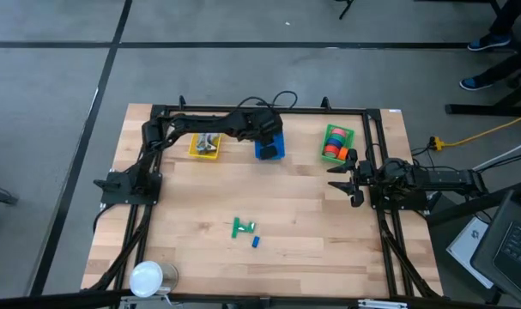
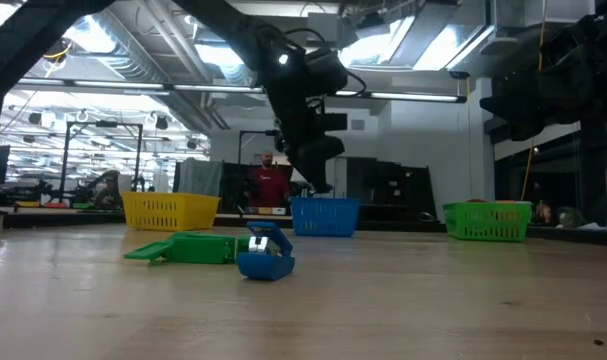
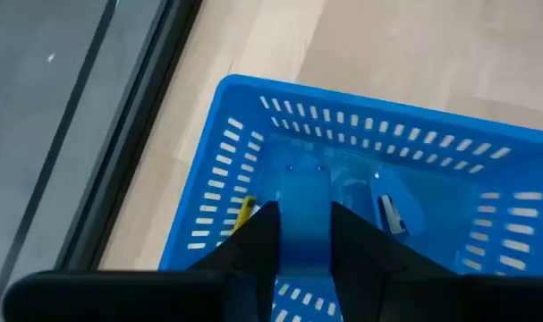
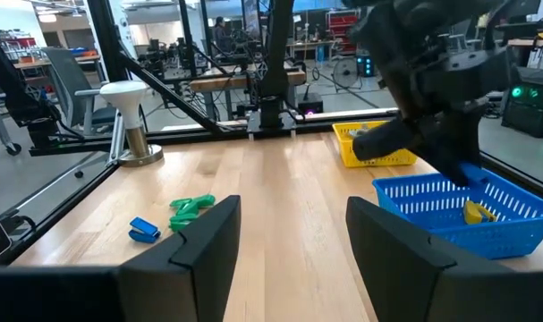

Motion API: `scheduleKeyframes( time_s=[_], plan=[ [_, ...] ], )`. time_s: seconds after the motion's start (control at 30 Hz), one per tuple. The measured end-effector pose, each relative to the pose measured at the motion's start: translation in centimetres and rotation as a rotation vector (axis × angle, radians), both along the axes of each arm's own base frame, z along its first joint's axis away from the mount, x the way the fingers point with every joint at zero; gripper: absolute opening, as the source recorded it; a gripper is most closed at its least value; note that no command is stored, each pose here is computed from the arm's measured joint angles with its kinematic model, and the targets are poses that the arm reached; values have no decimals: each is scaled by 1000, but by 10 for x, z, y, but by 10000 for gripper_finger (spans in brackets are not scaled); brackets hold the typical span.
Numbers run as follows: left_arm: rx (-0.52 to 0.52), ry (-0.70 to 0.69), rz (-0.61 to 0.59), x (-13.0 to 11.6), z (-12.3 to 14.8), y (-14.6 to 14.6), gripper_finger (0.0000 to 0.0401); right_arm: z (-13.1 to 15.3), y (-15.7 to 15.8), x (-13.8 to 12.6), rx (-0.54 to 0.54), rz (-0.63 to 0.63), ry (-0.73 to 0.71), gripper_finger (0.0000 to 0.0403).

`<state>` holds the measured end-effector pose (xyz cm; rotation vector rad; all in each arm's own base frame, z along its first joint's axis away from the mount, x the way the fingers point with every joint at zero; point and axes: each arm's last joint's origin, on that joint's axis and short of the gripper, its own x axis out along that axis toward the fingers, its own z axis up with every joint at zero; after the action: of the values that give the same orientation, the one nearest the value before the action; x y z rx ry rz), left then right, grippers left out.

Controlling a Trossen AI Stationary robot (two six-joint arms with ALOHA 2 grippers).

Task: Pick and place Stapler, Stapler remover, tape
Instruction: Put the blue stapler into the blue basket

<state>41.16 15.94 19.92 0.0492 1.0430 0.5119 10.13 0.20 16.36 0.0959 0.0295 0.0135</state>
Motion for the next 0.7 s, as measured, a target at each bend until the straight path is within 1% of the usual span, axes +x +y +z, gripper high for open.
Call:
scheduleKeyframes(
  time_s=[0.17,0.33,0.5,0.6,0.7],
  plan=[
    [-58,-26,11,0,-3,4,87,0,0,0,0,0,1,211],
    [-43,-37,23,0,-2,5,101,0,0,0,0,0,1,211],
    [-38,-33,19,1,-2,2,126,0,0,0,0,0,1,211],
    [-2,-15,1,3,1,-3,141,0,0,0,0,0,1,210],
    [62,-12,-24,8,11,-11,155,0,0,0,0,0,1,210]
  ],
)
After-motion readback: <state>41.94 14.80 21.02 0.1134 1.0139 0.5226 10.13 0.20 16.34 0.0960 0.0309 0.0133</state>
